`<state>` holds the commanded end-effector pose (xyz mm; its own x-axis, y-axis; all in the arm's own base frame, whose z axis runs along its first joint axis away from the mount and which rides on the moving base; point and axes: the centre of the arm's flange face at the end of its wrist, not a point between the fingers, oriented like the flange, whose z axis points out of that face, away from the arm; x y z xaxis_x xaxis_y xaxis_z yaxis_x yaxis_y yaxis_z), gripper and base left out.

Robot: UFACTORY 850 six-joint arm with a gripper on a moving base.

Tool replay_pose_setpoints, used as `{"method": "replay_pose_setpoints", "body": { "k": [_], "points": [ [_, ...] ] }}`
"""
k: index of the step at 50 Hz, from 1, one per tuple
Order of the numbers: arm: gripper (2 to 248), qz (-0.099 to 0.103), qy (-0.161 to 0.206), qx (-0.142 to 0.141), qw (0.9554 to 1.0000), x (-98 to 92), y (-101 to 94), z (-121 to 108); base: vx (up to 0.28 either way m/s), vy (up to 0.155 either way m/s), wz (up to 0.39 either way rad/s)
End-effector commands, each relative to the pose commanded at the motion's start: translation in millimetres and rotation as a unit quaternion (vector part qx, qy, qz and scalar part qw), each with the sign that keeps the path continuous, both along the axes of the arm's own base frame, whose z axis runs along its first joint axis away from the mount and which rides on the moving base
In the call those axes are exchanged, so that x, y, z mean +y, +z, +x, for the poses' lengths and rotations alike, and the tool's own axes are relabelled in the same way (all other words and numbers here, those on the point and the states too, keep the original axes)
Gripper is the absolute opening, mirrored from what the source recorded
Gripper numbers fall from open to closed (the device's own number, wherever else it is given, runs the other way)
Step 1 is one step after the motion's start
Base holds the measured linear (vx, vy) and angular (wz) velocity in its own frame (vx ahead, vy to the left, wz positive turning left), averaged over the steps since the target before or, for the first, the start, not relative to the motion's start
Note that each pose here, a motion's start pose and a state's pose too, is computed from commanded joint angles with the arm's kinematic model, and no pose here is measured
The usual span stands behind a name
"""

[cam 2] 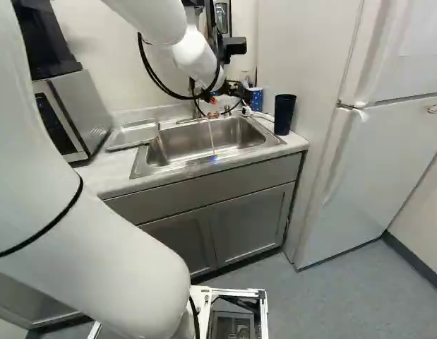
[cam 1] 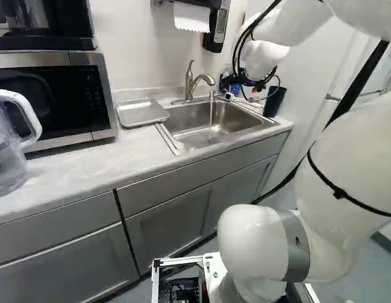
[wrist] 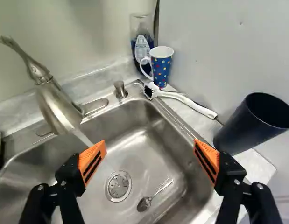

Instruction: Rinse the cup and place it in the tray

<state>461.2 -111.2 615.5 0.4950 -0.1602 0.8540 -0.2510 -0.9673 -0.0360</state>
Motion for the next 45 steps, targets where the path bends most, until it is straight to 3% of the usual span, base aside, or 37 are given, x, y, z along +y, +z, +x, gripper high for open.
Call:
{"method": "replay_pose_setpoints", "body": {
  "k": [19,45],
  "points": [
    [247,0.021,-0.044,-0.027,0.9984,-16.0,3.5,2,0.000,0.000,0.000],
    [247,0.031,-0.095,-0.067,0.9928,-27.2,2.9,6,0.000,0.000,0.000]
  ]
}}
